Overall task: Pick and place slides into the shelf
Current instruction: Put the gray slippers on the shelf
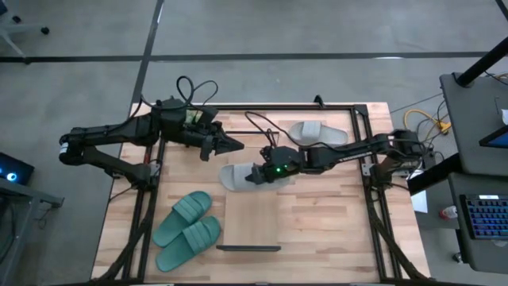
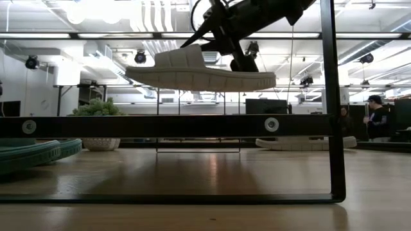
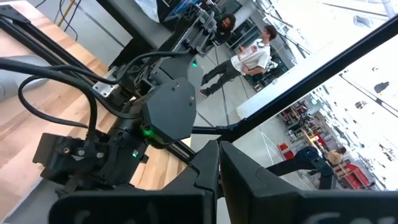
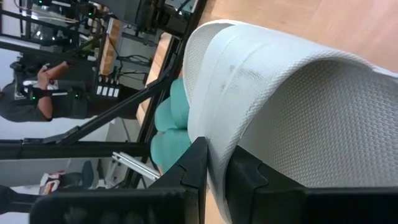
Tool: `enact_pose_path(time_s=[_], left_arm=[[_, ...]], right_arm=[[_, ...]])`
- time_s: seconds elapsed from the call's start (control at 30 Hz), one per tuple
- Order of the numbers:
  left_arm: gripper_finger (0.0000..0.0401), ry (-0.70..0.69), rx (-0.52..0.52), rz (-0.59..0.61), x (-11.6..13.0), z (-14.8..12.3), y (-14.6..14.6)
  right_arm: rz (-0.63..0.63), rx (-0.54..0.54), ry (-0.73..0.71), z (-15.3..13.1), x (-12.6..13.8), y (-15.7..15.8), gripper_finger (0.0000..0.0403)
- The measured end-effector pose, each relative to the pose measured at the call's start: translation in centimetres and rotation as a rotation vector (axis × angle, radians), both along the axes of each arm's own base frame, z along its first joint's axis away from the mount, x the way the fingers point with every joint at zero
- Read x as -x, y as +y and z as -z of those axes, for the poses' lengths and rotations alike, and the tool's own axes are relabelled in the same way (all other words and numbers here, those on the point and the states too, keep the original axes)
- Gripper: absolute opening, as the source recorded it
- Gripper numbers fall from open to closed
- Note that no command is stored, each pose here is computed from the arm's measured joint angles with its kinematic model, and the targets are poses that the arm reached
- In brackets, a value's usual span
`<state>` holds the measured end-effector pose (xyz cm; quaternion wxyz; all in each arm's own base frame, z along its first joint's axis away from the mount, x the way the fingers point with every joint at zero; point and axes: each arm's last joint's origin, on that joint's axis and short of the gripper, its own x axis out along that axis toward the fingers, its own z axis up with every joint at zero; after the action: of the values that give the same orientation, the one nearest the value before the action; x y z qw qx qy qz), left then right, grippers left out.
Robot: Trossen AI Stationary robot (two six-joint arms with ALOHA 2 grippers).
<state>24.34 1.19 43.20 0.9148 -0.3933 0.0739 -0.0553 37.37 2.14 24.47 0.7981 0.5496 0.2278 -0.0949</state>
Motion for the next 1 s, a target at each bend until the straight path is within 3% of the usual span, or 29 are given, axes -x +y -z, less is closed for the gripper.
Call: enact_pose_path(time_s=[1.0], left_arm=[[0.0000, -0.001, -0.001, 0.001, -0.01, 0.01, -0.01]], right_arm=[[0.034, -0.038, -0.009, 0.94, 0.29, 0.57, 0.0034]])
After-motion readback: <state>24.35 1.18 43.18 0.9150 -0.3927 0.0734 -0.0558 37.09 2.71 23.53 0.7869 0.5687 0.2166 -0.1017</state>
